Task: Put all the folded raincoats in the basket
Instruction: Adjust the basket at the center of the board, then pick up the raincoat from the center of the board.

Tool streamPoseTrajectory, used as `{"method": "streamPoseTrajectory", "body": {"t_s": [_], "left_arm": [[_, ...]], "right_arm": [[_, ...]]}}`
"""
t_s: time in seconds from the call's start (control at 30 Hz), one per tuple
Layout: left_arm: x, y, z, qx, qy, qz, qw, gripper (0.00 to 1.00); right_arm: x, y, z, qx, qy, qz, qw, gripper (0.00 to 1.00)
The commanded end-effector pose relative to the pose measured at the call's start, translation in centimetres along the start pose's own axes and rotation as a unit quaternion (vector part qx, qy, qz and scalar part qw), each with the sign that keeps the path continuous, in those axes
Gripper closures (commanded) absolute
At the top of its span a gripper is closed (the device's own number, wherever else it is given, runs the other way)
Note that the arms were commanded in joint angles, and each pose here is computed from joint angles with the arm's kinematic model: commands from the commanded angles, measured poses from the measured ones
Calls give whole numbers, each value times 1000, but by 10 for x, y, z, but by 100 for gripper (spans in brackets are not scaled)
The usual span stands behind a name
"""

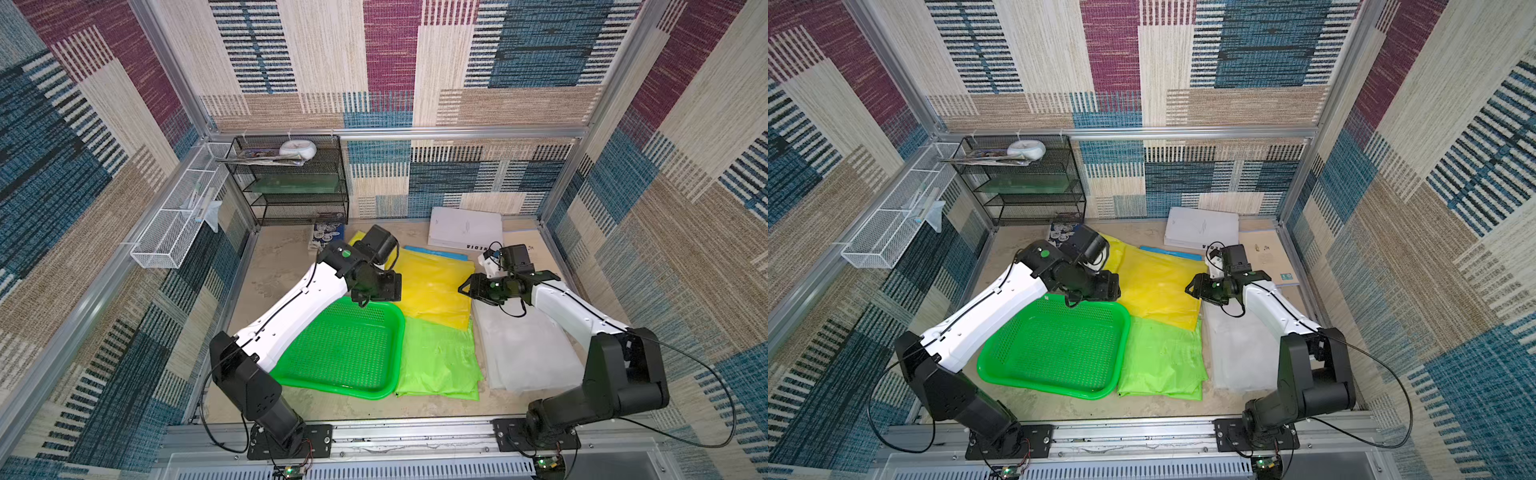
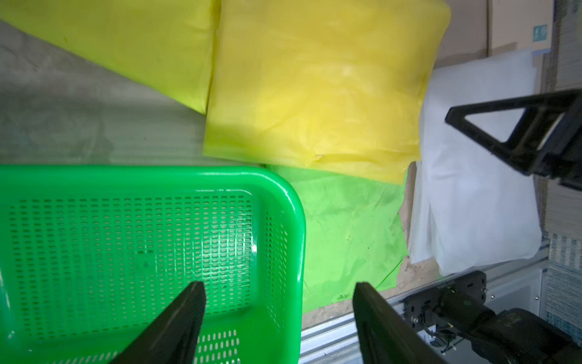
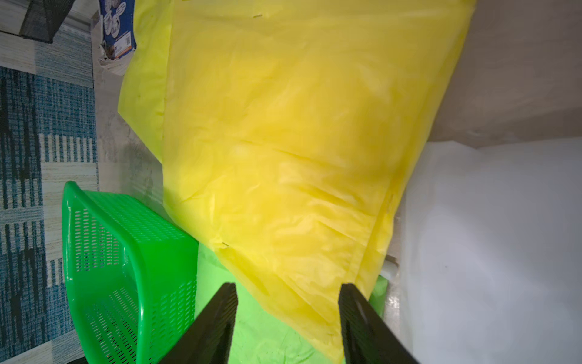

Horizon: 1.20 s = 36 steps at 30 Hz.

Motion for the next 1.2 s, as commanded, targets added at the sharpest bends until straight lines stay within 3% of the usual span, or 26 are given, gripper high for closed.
{"method": "streamPoseTrajectory", "body": {"t_s": [0.0,0.23,0.6,0.77,1.0,1.17], "left_arm": [[5,8,24,69,-8,-6,998,22],[63,42,72,36,20,-33,999,26],[128,70,85,47,60,-23,997,27],[143,78,81,43,77,-28,996,28],[151,79,80,44,79,-36,995,28],[157,82,78,41,81,-41,995,28]], "right_arm": [[2,-10,6,26,-11,-25,999,43],[18,-16,26,55,-15,-20,998,45],[50,-31,44,81,18,-18,996,51],[54,-33,40,80,25,-11,996,52],[61,-36,34,82,39,3,996,61],[63,-35,34,77,42,13,996,74]]}}
Point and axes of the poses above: each gripper's point midway between its finger pads, its own x axis out along the fingers, its own y axis along the line the jaws close on, z = x × y, the point moved 6 cm from there along -x, back along the fingers, and after that the axes turned 14 degrees about x, right-handed, at the moved point
